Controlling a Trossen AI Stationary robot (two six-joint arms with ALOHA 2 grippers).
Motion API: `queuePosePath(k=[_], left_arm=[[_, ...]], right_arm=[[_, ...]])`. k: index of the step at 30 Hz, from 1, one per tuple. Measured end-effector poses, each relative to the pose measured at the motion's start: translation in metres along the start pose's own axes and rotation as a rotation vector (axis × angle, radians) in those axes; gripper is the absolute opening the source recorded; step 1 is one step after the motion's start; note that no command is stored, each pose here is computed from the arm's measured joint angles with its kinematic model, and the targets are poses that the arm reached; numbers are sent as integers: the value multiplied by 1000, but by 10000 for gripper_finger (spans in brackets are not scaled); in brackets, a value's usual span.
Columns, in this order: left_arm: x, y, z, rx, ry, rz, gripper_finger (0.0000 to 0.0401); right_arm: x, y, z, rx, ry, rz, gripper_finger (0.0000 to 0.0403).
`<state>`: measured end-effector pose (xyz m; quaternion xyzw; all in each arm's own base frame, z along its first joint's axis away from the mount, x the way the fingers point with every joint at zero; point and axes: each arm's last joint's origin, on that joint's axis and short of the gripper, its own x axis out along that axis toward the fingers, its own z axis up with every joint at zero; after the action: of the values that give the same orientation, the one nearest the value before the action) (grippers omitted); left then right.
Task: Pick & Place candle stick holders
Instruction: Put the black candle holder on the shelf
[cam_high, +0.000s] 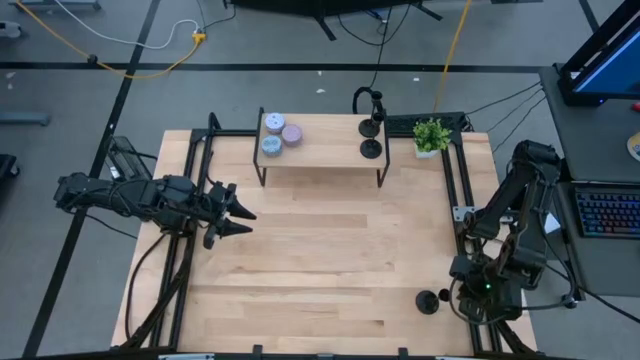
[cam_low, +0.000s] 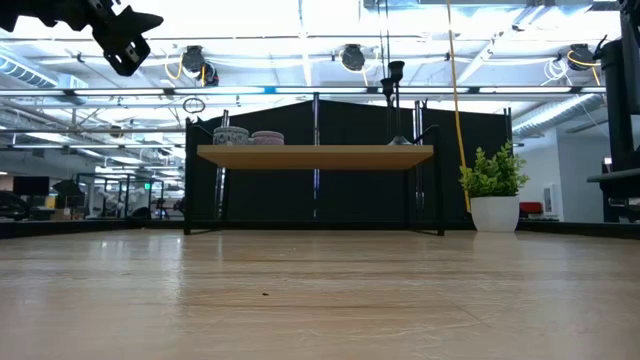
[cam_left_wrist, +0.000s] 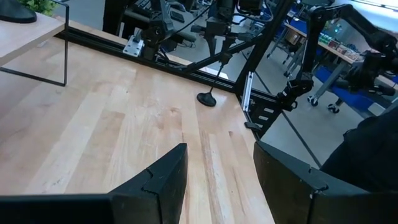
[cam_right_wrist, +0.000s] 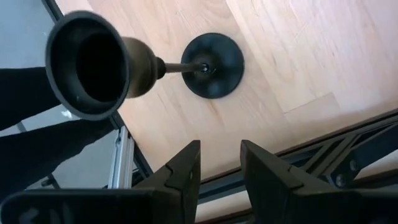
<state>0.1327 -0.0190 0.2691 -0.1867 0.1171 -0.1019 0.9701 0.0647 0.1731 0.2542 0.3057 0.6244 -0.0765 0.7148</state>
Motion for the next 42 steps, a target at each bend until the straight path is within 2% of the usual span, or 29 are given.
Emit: queuePosePath(k=[6, 16, 21, 24, 31, 38, 42], left_arm=[[0, 0, 0, -2, 0, 0, 189], [0, 0, 0, 0, 0, 0, 189], [0, 0, 0, 2, 0, 0, 189], [0, 0, 0, 2, 1, -1, 189], [0, 0, -1, 6, 9, 2, 189], [0, 1, -2, 8, 16, 5, 189], [0, 1, -2, 13, 16, 5, 189]], right_arm=[[0, 0, 0, -91, 1, 0, 105], [0, 1, 0, -126, -10, 13, 105], [-1, 1, 1, -135, -169, 40, 105], [-2, 1, -2, -153, -215, 52, 105], [-1, -1, -11, -137, -199, 46, 105], [13, 3, -27, -133, -191, 15, 105], [18, 5, -32, -126, -240, 22, 105]])
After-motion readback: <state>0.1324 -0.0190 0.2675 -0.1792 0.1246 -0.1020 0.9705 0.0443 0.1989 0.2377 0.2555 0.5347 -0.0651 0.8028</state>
